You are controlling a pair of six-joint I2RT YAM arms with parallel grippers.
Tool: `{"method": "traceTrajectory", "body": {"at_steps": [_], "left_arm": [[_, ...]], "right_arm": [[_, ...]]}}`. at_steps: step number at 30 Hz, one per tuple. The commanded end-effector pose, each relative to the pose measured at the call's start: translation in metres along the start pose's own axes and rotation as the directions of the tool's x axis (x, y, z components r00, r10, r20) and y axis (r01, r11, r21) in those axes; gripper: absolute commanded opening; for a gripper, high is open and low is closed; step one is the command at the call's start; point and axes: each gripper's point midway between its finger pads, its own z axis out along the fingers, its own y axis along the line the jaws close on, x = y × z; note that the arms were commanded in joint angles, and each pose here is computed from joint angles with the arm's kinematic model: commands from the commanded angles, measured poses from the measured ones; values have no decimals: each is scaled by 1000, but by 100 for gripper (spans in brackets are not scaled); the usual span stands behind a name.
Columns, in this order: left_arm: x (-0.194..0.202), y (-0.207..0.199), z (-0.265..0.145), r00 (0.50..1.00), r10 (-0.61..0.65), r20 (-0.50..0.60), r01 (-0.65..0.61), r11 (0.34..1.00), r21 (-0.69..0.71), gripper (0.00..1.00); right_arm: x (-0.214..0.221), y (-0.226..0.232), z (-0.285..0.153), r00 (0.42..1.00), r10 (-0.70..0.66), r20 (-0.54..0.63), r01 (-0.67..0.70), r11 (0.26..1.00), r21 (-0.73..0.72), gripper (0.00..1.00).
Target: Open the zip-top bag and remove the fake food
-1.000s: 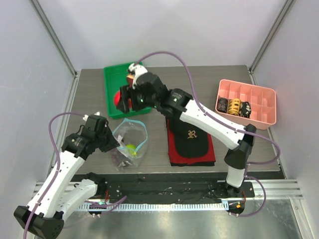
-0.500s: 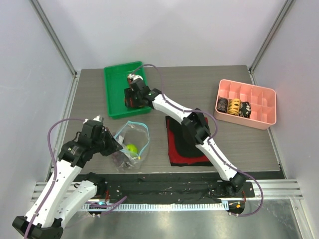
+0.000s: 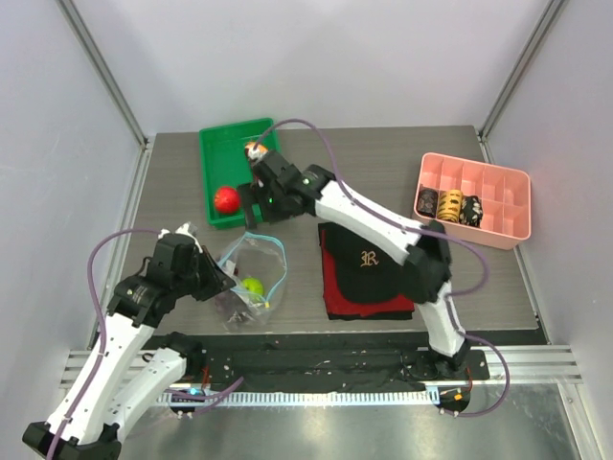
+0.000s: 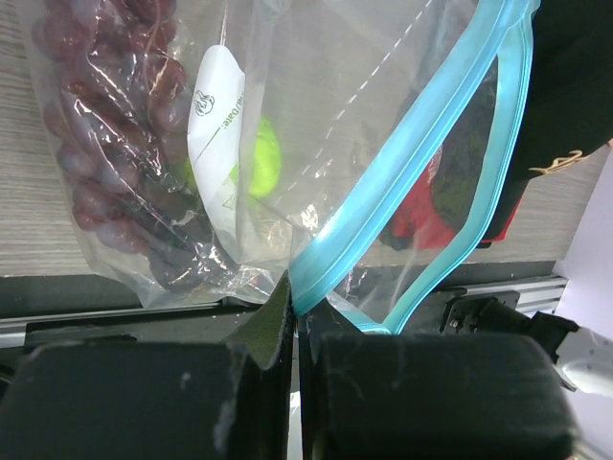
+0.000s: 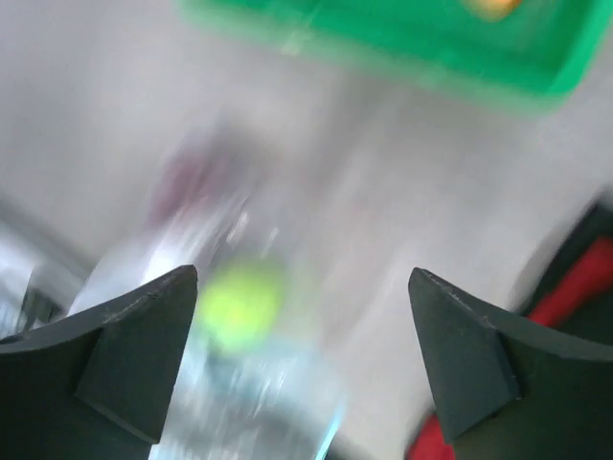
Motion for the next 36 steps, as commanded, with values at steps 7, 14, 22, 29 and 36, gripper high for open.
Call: {"method": "traceTrajectory", "body": {"at_steps": [7,14,22,29,36], "left_arm": [[-21,-32,-18,997,38,61,-45,994,102,0],[-29,-50,-29,996,44,76,-56,986,158,0],[-42,-89,-40,996,43,84,-66,953,294,0],[-67,-122,-43,993,43,109,-77,938,338,0],[-47,-61,-34,995,30,93,-42,991,123,0]], "right_arm": [[96,81,-132,999,-41,4,41,979,-200,72],[103,75,-93,998,-63,7,63,987,-148,55],[94,83,-67,996,-72,-50,62,982,-180,50],[116,71,-62,988,-117,-96,99,980,-170,61],[134,81,-44,986,-120,-112,98,978,-183,72]]}}
